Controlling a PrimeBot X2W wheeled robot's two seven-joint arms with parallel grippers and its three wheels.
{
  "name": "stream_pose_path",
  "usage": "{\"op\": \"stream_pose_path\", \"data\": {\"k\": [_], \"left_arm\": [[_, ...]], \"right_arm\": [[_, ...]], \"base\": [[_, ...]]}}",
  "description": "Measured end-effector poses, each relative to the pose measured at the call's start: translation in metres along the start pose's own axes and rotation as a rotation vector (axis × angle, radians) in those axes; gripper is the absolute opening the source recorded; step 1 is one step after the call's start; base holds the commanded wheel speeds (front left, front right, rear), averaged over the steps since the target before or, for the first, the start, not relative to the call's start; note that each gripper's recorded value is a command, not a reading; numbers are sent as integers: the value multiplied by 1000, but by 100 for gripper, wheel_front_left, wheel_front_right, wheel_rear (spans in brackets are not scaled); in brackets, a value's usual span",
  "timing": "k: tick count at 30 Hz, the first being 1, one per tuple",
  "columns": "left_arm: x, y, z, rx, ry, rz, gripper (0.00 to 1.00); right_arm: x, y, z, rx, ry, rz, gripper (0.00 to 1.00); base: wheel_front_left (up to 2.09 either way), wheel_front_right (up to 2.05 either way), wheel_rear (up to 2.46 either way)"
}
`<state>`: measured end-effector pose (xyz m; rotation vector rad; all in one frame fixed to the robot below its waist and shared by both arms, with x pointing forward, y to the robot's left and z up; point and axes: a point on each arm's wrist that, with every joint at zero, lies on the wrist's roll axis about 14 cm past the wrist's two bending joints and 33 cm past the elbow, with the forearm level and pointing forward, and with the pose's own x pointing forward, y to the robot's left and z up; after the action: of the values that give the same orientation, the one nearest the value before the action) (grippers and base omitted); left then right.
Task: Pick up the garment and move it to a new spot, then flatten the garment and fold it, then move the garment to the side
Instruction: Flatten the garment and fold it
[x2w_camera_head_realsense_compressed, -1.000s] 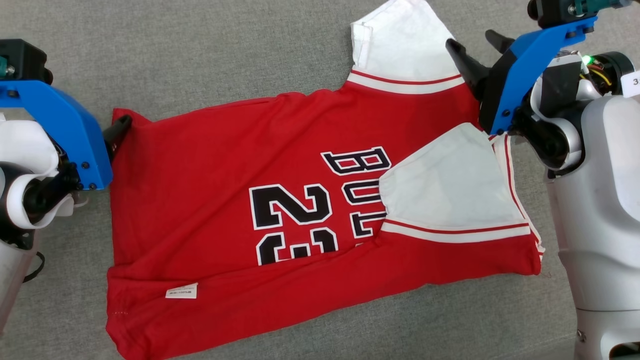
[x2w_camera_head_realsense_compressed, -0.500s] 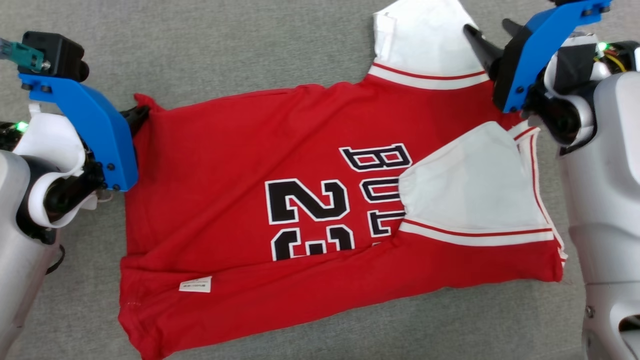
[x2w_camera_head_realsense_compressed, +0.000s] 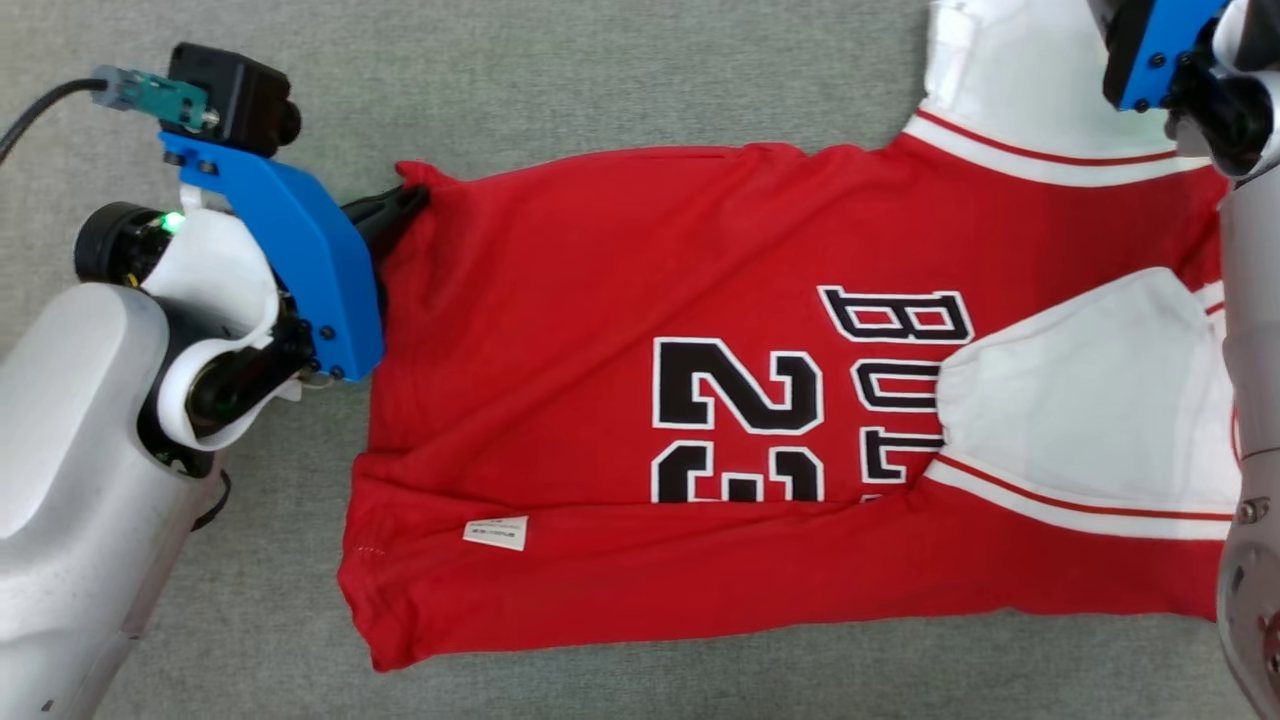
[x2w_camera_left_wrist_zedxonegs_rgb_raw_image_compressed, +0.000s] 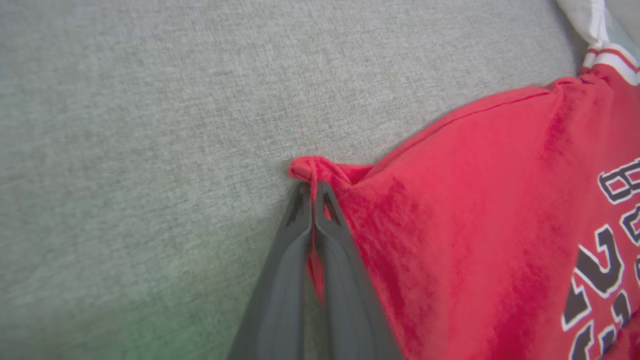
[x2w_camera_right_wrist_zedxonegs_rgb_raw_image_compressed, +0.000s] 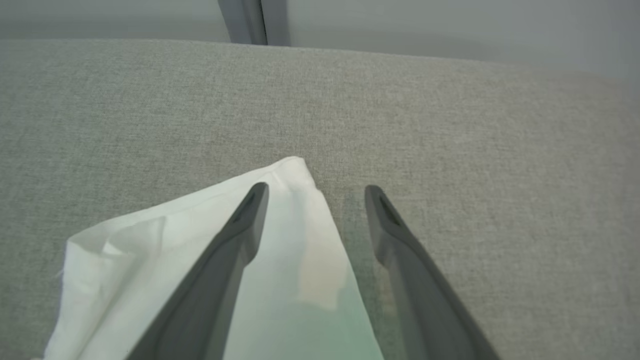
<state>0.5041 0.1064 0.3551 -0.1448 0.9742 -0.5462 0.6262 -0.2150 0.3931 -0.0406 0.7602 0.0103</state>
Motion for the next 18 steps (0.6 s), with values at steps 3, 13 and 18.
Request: {"op": "stream_pose_path", "data": {"k": [3, 13, 18], "left_arm": [[0, 1, -3, -5, -4, 0, 0], [1, 4, -4, -18, -18, -1, 0], [4, 14, 3, -22, -76, 26, 0]], "right_arm": [[9, 3, -6, -12, 36, -1, 100], [23, 8, -22, -37, 108, -2, 1], [26, 10, -19, 6, 74, 18, 0]], "base": [[0, 0, 0], [0, 0, 0], [0, 0, 0]]}}
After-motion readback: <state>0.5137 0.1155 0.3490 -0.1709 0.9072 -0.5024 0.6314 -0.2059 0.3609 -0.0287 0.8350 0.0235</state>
